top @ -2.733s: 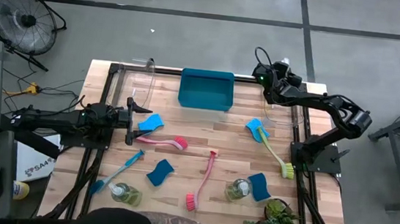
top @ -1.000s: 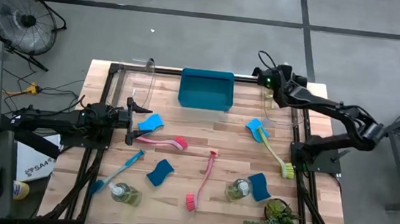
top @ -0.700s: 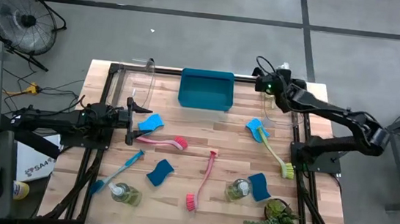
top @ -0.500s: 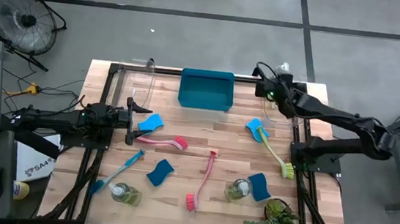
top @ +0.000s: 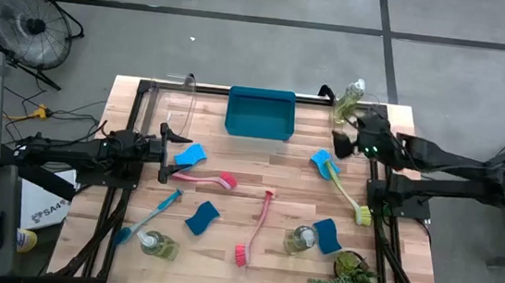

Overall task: Pick & Place Kitchen Sink Supplies
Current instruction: Put the right green dish soap into the right transparent bin

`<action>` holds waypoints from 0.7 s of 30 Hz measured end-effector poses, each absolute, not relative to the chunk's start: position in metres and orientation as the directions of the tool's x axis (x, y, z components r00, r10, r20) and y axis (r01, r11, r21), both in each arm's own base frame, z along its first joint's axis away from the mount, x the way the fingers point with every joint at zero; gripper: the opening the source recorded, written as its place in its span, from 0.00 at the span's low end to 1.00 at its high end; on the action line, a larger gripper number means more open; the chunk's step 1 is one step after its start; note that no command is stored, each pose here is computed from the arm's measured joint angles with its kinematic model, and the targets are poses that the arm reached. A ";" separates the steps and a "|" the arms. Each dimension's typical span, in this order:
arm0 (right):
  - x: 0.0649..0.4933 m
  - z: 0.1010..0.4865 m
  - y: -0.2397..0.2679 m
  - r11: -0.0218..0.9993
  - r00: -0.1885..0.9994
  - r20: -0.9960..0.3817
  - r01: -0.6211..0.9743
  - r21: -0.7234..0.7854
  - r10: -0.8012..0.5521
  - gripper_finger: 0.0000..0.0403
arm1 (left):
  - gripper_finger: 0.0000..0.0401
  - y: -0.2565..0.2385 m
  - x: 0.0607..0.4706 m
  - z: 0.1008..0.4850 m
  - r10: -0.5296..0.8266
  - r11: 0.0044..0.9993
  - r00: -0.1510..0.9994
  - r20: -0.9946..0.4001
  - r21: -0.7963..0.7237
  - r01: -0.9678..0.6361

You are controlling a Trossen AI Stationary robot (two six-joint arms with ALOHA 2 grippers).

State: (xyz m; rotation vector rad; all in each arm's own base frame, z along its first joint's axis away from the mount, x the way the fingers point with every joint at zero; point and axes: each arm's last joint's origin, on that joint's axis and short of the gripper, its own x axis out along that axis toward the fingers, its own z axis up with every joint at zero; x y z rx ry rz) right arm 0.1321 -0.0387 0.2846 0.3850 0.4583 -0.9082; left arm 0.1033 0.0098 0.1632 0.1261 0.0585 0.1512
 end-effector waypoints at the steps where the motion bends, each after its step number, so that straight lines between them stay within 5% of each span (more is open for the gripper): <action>1: 0.131 0.283 -0.033 0.605 0.565 -0.531 0.787 0.116 -0.632 0.98 | 0.89 0.010 0.103 0.163 0.154 0.981 0.987 -0.049 0.130 -0.146; 12: 0.130 0.275 0.020 0.882 0.764 -0.538 0.466 0.077 -0.357 0.98 | 0.89 0.010 0.103 0.163 0.154 0.981 0.987 -0.049 0.130 -0.146; 21: 0.128 0.267 0.062 0.933 0.794 -0.596 0.294 0.209 -0.117 0.98 | 0.89 0.010 0.103 0.163 0.154 0.981 0.987 -0.049 0.129 -0.146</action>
